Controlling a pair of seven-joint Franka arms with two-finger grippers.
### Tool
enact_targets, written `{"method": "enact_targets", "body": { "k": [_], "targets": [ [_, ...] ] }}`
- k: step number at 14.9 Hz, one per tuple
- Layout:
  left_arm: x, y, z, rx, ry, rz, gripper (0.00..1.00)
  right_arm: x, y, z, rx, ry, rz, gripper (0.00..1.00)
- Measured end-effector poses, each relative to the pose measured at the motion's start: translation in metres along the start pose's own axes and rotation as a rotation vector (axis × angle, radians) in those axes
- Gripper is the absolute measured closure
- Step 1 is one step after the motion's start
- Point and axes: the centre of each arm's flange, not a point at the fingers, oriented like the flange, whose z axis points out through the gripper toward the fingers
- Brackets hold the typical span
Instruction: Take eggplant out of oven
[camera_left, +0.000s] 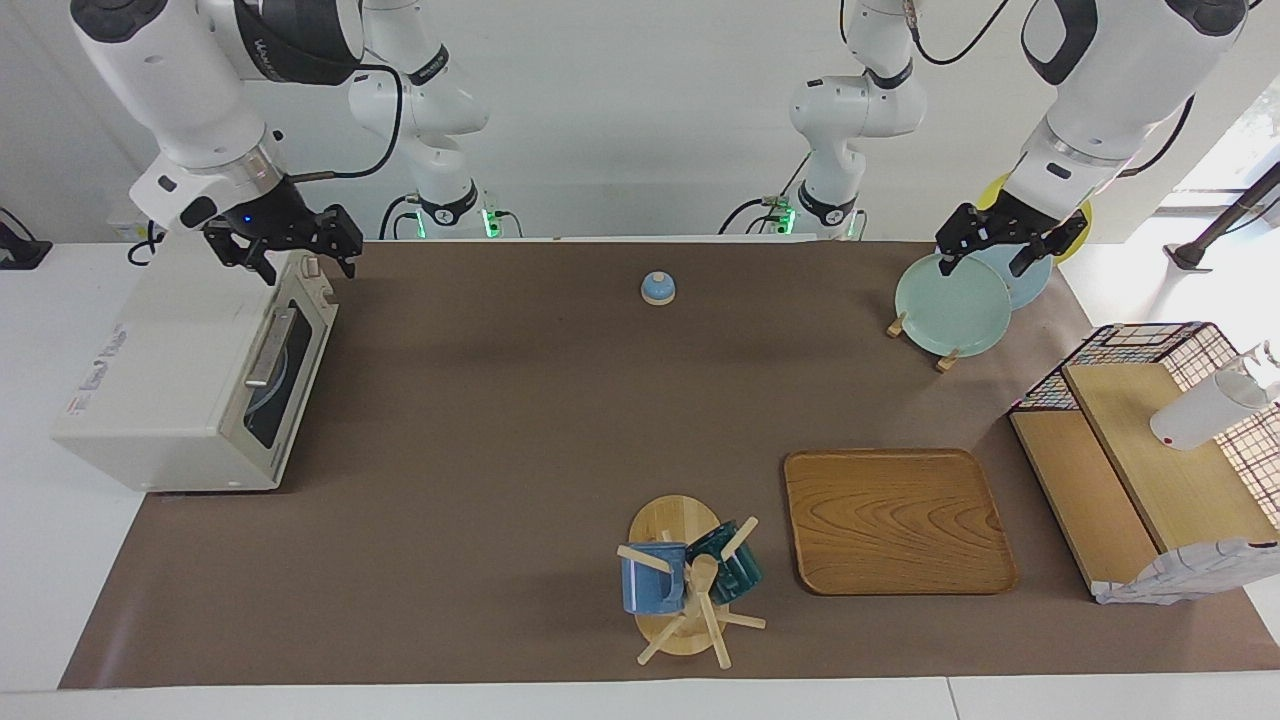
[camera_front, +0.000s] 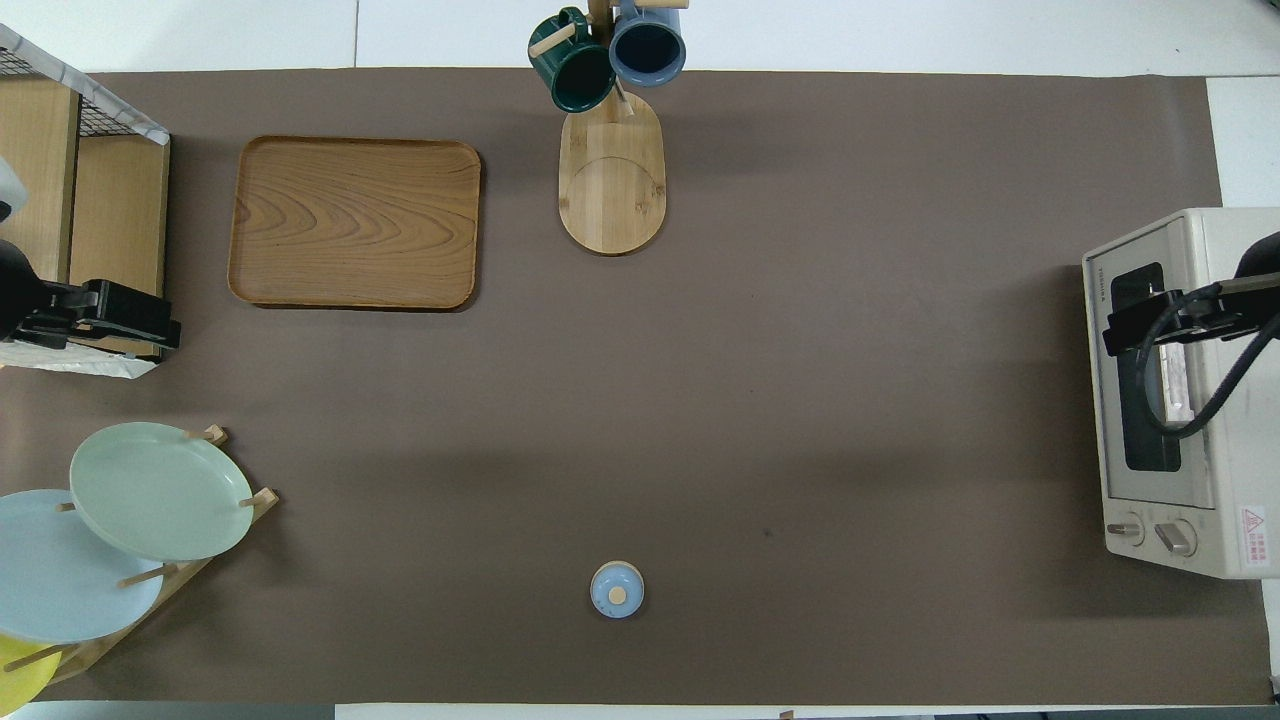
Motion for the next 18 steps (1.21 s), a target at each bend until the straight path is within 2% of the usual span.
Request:
{"method": "enact_targets", "body": {
  "k": [9,10,11,13,14,18],
  "targets": [
    [0.0,0.0,0.0,0.0,0.0,0.0,0.0,-0.001,0.006,0.0,0.001,0.0,0.029,0.0],
    [0.0,0.0,0.0,0.0,0.0,0.0,0.0,-0.002,0.011,0.001,0.002,-0.001,0.027,0.05],
    [0.0,0.0,0.0,0.0,0.0,0.0,0.0,-0.002,0.016,0.001,0.003,0.0,0.016,0.05],
    [0.0,0.0,0.0,0.0,0.0,0.0,0.0,-0.001,0.023,0.004,0.002,0.015,-0.008,0.18],
    [0.0,0.0,0.0,0.0,0.0,0.0,0.0,-0.001,0.024,0.008,0.001,0.018,-0.028,0.35],
    [0.0,0.0,0.0,0.0,0.0,0.0,0.0,-0.006,0.028,0.047,-0.032,0.045,-0.067,0.75]
  ]
}}
